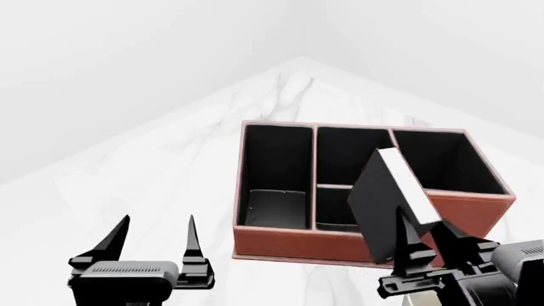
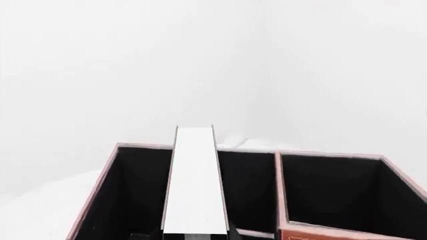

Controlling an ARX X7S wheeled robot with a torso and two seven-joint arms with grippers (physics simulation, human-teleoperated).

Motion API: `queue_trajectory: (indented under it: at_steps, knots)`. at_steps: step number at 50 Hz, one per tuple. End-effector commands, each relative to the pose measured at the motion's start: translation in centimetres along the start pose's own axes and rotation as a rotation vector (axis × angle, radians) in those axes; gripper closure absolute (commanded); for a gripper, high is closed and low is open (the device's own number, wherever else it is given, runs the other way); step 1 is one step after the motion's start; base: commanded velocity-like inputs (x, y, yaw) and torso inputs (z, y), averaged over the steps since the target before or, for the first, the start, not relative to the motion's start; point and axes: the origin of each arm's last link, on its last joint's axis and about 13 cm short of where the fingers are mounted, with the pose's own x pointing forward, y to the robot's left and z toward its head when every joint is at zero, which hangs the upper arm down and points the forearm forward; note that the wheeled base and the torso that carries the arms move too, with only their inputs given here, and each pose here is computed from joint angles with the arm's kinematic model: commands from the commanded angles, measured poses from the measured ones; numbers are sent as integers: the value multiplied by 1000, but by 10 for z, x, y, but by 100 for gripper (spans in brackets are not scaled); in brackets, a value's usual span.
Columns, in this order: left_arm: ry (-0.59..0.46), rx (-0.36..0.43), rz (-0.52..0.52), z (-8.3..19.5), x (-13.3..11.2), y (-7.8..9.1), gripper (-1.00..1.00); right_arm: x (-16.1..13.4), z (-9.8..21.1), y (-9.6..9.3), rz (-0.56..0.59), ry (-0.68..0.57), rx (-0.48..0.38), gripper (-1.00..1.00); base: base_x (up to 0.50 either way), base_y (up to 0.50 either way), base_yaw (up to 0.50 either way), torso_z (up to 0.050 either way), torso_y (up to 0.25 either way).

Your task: Pick up the book and place it in the right compartment of the caddy.

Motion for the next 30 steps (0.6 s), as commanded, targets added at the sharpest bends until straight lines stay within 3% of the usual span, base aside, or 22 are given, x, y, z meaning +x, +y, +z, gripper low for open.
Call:
queue_trajectory:
  at_steps: [1, 16, 30]
  knots:
    - [2, 3, -1, 0, 1, 0, -100, 15, 59, -2, 9, -123, 6, 100, 0, 0, 0, 0, 0]
    - [2, 3, 4, 0, 0, 1, -100, 41, 117, -10, -45, -185, 9, 100, 0, 0, 0, 0, 1]
    - [4, 2, 7, 0, 1, 1, -100, 74, 130, -22, -179, -158, 6, 100, 0, 0, 0, 0, 1]
